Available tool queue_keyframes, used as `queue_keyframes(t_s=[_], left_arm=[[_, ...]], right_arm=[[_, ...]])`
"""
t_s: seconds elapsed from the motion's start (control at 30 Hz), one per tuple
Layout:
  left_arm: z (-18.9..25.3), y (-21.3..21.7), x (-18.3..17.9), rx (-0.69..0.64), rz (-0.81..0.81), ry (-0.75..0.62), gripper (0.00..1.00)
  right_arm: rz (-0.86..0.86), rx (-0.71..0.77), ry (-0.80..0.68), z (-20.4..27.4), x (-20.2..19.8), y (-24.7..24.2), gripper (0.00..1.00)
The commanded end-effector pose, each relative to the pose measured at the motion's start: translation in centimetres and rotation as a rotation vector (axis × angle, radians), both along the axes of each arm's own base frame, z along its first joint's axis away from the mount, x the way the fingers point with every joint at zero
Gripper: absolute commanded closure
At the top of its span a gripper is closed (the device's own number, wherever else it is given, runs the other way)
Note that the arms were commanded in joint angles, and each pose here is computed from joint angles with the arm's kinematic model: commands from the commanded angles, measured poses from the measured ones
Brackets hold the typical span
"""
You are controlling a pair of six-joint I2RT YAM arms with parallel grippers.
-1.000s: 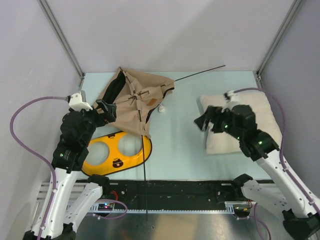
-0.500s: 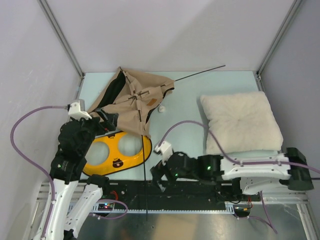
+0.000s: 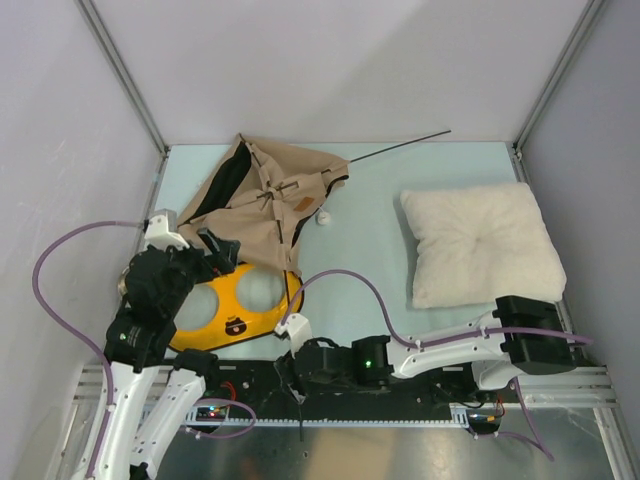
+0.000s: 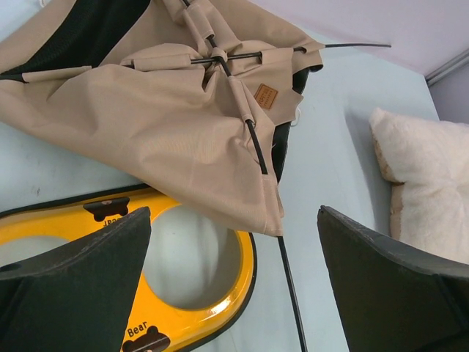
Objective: Set up the pet tent
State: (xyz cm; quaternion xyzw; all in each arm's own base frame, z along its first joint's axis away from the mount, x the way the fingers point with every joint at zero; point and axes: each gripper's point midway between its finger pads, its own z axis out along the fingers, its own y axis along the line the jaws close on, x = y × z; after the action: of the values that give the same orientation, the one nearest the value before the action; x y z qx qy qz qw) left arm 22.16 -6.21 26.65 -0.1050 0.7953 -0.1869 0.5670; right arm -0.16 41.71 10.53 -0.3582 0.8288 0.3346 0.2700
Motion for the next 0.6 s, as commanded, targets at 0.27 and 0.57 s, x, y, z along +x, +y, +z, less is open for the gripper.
queue_keyframes(t_s=[0.27, 0.57], left_arm=[[-3.1, -0.2, 0.3, -0.008, 0.004, 0.093, 0.00], [-4.7, -0.7, 0.2, -0.003, -0.026, 0.129, 0.00]], right_arm=[[-0.187, -0.028, 0.000, 3.5, 2.0, -1.2, 0.98], [-0.291, 0.051, 0.115, 8.7, 5.4, -3.0, 1.00]])
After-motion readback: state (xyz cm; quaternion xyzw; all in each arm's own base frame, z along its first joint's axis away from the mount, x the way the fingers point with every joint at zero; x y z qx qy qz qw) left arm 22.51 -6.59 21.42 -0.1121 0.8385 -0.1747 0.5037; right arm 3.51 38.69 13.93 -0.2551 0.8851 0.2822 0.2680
